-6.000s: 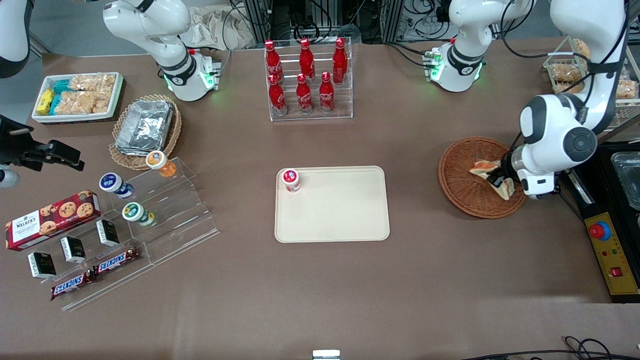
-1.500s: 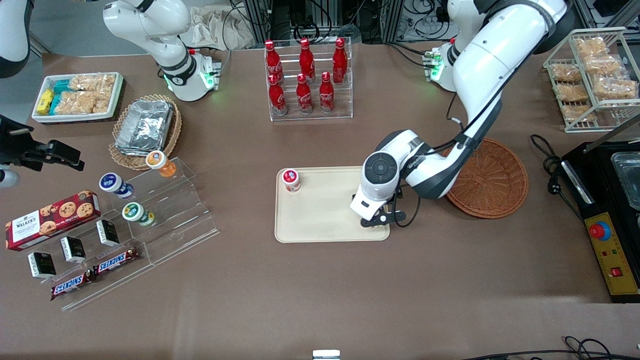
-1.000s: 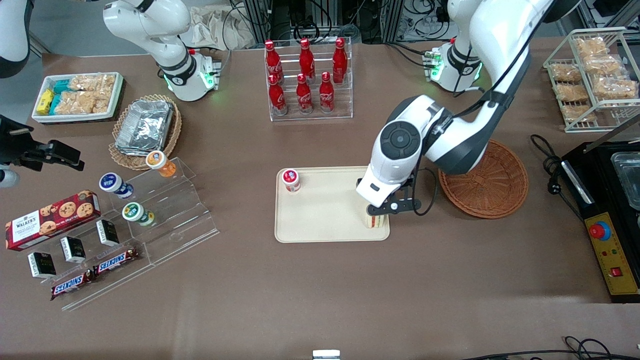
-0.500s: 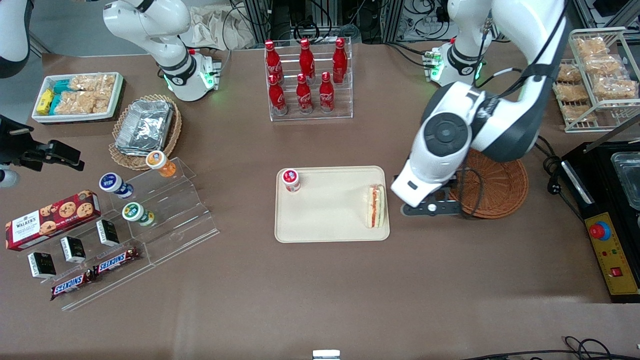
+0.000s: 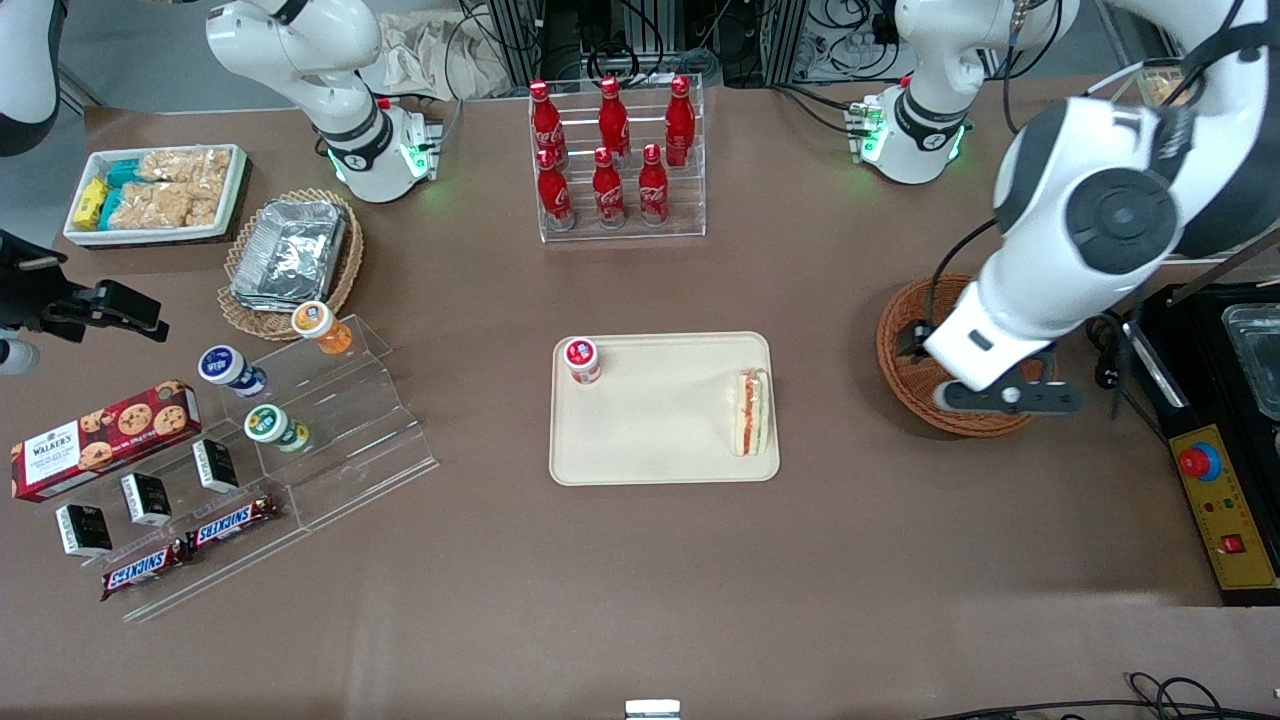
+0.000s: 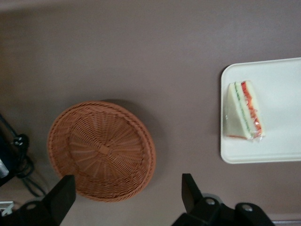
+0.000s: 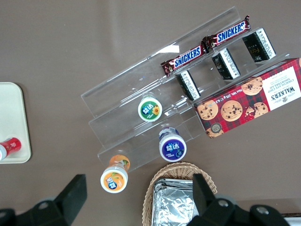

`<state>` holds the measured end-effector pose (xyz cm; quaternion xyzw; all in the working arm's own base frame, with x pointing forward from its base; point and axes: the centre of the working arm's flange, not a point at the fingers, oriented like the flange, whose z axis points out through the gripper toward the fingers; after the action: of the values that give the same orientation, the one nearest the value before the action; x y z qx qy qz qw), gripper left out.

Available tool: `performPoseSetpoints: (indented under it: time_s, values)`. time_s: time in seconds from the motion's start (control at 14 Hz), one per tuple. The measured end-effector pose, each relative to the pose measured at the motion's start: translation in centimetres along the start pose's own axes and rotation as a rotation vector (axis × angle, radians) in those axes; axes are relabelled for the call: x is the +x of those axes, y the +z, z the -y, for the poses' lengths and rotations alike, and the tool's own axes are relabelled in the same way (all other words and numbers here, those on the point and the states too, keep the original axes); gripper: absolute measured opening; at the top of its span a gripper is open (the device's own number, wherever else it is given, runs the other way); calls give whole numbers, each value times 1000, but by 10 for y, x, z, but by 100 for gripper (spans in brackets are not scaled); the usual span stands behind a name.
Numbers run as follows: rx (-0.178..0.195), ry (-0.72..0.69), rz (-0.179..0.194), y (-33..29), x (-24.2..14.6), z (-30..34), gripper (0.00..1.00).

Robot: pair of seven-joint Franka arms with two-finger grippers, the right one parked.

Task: Place sandwich from basket to tray

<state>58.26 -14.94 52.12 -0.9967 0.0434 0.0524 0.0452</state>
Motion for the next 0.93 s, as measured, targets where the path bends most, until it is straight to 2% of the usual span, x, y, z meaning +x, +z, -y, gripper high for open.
performPoseSetpoints:
  time_s: [0.21, 0.57, 0.93]
  values:
    - [-2, 20, -9, -21, -11, 56, 100]
    - [-56, 29, -44, -44, -30, 134, 100]
    - [-81, 16, -86, -63, -39, 142, 100]
